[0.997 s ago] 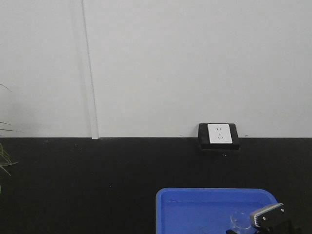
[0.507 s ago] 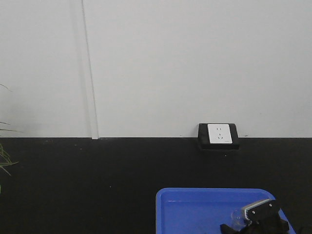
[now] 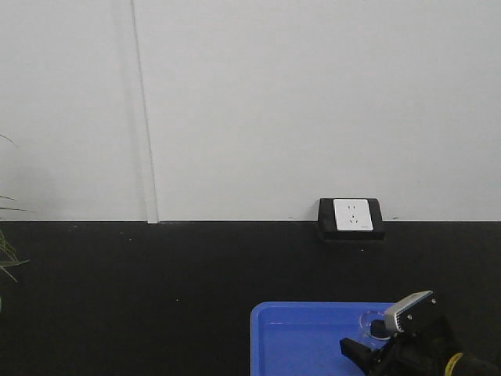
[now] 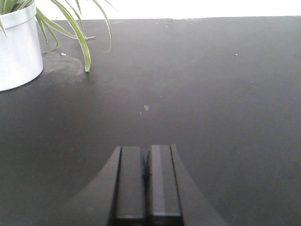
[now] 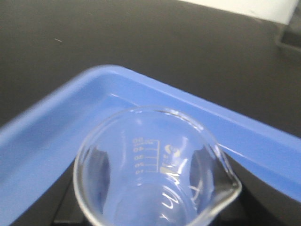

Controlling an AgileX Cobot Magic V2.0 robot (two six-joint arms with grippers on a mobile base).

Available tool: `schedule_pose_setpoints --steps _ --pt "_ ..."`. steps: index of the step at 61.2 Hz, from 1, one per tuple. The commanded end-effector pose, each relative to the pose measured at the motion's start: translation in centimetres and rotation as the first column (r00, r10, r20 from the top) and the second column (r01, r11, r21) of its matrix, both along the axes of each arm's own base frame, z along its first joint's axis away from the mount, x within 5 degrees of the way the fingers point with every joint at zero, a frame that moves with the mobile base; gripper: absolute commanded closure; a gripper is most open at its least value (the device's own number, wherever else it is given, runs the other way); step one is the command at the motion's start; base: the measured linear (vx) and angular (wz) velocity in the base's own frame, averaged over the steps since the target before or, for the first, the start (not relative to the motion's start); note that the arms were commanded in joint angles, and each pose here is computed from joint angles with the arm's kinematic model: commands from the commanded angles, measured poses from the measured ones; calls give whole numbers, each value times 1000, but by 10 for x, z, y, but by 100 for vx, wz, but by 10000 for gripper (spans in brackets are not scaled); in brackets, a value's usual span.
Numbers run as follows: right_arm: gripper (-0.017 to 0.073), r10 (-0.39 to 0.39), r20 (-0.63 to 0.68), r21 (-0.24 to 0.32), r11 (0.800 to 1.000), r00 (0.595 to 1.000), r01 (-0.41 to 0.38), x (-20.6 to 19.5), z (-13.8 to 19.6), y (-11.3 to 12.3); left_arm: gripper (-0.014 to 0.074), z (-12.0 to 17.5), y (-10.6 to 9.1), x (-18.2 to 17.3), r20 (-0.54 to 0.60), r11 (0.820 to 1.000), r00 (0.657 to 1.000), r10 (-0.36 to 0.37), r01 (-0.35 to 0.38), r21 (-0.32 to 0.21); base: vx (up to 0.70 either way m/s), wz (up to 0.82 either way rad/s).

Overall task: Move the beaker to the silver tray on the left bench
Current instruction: 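Close the right gripper on the beaker and lift it from the tray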

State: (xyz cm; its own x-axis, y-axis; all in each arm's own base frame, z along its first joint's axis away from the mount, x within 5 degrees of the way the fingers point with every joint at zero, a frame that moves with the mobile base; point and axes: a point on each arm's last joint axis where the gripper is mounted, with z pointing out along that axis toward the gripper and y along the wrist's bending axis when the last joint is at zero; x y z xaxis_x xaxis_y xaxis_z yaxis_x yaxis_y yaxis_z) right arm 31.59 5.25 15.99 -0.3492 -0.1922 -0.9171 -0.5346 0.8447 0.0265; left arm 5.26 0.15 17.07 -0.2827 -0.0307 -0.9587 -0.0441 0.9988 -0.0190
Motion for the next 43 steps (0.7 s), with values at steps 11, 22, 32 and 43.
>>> schedule_pose_setpoints --steps 11,22,32,43 --pt "575 70 148 126 988 987 -89 -32 92 40 592 1 0 2 66 1000 998 4 -3 -5 0 0" --pt "575 115 236 92 986 965 -140 -55 139 70 592 1 0 2 66 1000 998 4 -3 -5 0 0" --pt "573 126 271 69 986 954 -149 -69 172 93 592 1 0 2 66 1000 998 4 -3 -5 0 0" --pt "573 204 271 65 971 941 -230 -84 178 119 592 1 0 2 66 1000 998 4 -3 -5 0 0"
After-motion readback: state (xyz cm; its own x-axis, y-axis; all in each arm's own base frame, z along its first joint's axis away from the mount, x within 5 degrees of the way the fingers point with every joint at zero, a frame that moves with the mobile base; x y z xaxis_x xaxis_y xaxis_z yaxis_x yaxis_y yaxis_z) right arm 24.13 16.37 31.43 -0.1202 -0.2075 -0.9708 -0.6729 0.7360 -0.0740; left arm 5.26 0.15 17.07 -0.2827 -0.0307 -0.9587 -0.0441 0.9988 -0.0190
